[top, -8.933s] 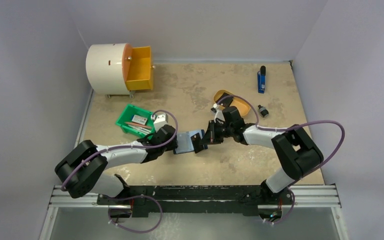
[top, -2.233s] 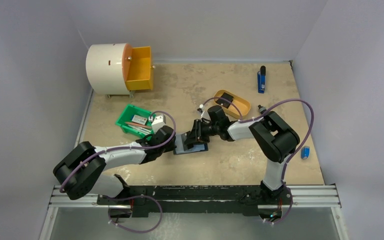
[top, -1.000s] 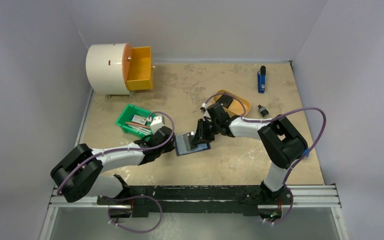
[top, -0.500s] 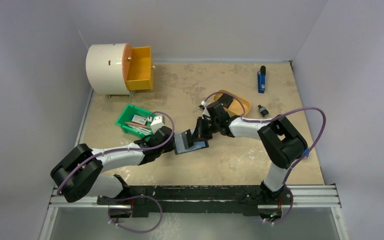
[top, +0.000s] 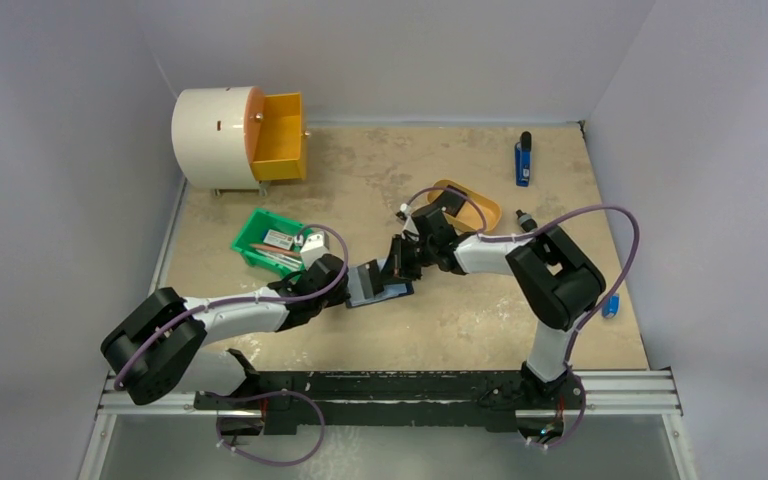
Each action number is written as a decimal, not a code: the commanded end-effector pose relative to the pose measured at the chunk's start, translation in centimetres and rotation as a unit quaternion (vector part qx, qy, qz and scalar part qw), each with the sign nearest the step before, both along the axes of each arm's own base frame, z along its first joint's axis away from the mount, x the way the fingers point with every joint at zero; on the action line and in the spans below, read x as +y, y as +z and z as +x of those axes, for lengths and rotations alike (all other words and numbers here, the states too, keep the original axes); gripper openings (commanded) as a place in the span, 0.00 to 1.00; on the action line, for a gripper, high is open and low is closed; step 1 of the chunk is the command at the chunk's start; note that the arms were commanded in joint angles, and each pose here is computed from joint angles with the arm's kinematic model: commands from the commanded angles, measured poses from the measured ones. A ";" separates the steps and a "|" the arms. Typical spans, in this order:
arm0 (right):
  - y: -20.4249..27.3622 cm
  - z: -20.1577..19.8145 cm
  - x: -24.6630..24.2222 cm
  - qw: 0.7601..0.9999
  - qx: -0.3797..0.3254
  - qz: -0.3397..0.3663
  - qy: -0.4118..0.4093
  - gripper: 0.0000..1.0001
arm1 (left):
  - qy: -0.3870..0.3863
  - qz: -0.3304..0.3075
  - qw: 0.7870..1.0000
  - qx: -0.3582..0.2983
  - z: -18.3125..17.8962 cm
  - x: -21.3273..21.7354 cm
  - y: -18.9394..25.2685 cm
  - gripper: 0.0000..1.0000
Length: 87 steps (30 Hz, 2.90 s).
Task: Put the credit cards into the card holder
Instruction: Insert the credit card into the card holder.
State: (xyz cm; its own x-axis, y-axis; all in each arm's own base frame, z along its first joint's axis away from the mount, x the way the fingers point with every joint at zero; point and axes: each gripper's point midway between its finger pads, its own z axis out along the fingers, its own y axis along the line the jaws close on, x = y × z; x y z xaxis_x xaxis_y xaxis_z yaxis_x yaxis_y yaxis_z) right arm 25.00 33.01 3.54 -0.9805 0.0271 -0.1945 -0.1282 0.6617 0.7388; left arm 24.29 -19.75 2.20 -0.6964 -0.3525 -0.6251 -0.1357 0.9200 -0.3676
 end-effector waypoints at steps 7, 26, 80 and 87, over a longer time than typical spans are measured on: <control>-1.0 -0.6 0.8 1.000 0.020 0.008 0.019 0.00 | 0.000 -0.021 1.000 -0.013 0.5 -0.9 0.5 0.15; 1.2 -1.7 1.2 0.999 0.011 0.003 0.041 0.36 | 0.008 -0.018 1.000 -0.018 0.5 -0.4 0.8 0.15; 10.4 5.3 -8.0 0.963 -0.173 -0.149 -0.144 0.78 | 0.009 -0.021 0.996 -0.087 0.6 1.4 9.1 0.42; 11.5 12.2 -17.0 0.933 -0.148 -0.056 -0.325 0.80 | 0.012 -0.033 0.993 -0.115 0.9 1.6 11.8 0.43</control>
State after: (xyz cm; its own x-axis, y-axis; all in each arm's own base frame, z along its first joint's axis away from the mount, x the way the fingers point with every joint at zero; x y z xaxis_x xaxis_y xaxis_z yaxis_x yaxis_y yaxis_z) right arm 33.49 20.10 15.45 -0.7541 0.3963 -0.5237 0.0008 0.7980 0.6027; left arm 24.59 -18.27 11.76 -0.5707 -0.4116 -0.7106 -0.0789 0.8888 -0.4514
